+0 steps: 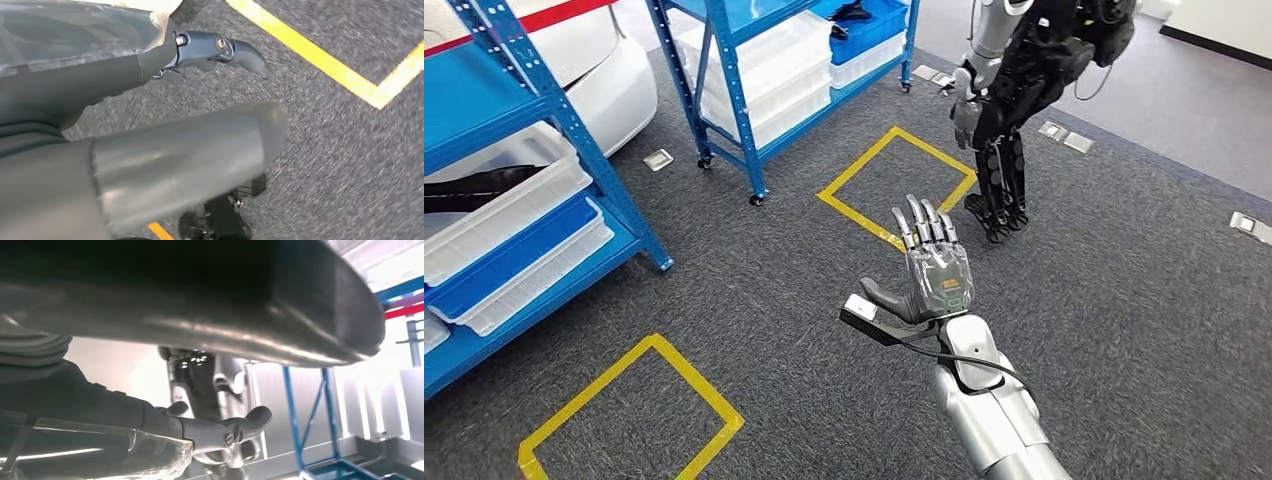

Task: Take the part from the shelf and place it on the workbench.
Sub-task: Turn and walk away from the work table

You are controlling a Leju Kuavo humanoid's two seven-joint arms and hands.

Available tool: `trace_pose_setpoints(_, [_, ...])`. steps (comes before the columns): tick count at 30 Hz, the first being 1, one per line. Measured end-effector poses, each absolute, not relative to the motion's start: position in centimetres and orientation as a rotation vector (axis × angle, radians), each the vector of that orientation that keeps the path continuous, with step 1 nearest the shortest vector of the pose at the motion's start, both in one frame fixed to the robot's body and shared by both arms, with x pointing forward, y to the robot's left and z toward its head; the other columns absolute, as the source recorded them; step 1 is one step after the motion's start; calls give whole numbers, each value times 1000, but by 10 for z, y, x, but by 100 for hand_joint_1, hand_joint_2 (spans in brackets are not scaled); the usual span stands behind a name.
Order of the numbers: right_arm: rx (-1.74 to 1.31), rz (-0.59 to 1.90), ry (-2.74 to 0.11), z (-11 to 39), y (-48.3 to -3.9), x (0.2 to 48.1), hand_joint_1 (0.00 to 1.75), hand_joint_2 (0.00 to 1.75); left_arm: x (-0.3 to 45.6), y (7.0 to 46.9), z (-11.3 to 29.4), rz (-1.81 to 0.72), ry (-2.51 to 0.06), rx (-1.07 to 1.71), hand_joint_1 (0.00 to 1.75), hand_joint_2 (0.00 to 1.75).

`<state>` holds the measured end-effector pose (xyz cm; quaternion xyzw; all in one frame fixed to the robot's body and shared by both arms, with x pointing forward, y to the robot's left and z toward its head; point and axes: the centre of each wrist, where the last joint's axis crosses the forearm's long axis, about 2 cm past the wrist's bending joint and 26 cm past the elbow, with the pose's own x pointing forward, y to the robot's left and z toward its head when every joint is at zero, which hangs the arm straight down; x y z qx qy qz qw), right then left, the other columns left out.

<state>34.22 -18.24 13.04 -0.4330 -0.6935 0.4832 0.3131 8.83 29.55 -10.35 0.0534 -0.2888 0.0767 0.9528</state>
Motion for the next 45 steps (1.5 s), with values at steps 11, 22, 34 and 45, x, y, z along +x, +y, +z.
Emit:
trace_pose_setpoints(11, [-1150, 1267, -1845, 137, -181, 349, 0, 0, 86, 295, -104, 155, -584, 102, 0, 0])
trace_pose_setpoints(22, [-1147, 1265, -1859, 142, -180, 354, 0, 0, 93, 298, -103, 159, -597, 108, 0, 0])
trace_pose_setpoints(34, [-1138, 1270, -1866, 142, -187, 363, 0, 0, 102, 299, -101, 167, -611, 109, 0, 0])
trace_pose_setpoints(45, [-1160, 1243, -1889, 146, -188, 373, 0, 0, 114, 302, -98, 163, -616, 115, 0, 0])
